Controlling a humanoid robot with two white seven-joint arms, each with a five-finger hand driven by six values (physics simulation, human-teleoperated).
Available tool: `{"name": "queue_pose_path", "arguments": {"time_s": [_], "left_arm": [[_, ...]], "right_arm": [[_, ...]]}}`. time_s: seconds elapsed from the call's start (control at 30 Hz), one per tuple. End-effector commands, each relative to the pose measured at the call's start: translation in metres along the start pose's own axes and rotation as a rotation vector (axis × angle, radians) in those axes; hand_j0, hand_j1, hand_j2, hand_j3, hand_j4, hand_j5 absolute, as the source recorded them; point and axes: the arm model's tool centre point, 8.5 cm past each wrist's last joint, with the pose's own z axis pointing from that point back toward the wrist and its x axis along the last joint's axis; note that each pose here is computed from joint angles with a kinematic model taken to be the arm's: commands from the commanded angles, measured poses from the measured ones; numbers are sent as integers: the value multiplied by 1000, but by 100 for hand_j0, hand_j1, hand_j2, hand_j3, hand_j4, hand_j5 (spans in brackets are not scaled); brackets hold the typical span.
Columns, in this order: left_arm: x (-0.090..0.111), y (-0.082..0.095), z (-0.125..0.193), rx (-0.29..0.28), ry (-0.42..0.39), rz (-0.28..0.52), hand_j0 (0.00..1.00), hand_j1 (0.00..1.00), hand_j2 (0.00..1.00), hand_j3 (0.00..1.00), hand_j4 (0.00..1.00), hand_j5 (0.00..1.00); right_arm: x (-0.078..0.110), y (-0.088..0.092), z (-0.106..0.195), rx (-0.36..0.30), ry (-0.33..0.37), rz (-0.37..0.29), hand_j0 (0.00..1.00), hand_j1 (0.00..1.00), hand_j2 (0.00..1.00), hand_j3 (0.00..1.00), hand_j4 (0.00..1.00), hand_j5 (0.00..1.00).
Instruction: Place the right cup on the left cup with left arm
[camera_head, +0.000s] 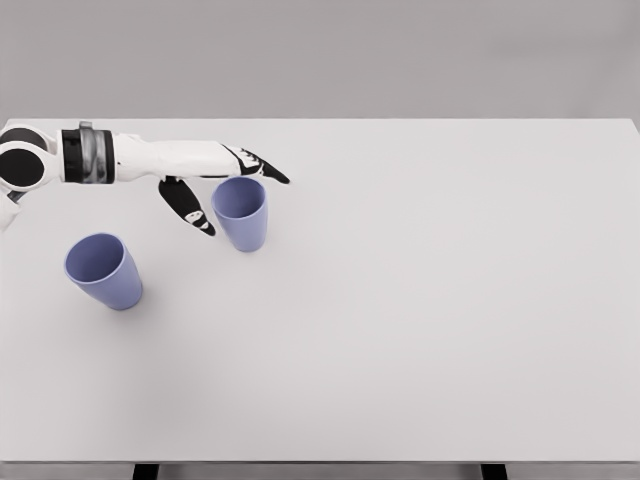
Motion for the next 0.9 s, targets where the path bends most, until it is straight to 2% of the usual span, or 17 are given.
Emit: {"name": "queue_pose_path", "arguments": {"time_s": [0.0, 0.1, 0.17, 0.6, 0.67, 0.73, 0.87], "left_arm": [[-1, 1, 0, 7, 2, 8, 100, 100, 100, 100, 100, 100], [1, 0, -8, 3, -11, 9, 100, 100, 100, 100, 100, 100], [-2, -2, -14, -15, 7, -11, 100, 100, 100, 100, 100, 100], [-15, -13, -18, -29, 46, 7, 100, 100, 100, 100, 100, 100], [-16, -13, -18, -29, 47, 8, 95, 95, 95, 95, 95, 95], [-16, -14, -18, -30, 48, 9, 77, 77, 77, 77, 77, 77], [-18, -21, -19, -51, 61, -1, 70, 70, 70, 70, 70, 70]], "right_arm": [[0, 0, 0, 0, 0, 0, 100, 100, 100, 100, 100, 100], [0, 0, 0, 0, 0, 0, 100, 100, 100, 100, 100, 100], [0, 0, 0, 0, 0, 1, 100, 100, 100, 100, 100, 100], [0, 0, 0, 0, 0, 1, 100, 100, 100, 100, 100, 100], [0, 0, 0, 0, 0, 0, 100, 100, 100, 100, 100, 100], [0, 0, 0, 0, 0, 1, 100, 100, 100, 100, 100, 100], [0, 0, 0, 0, 0, 0, 100, 100, 100, 100, 100, 100]]}}
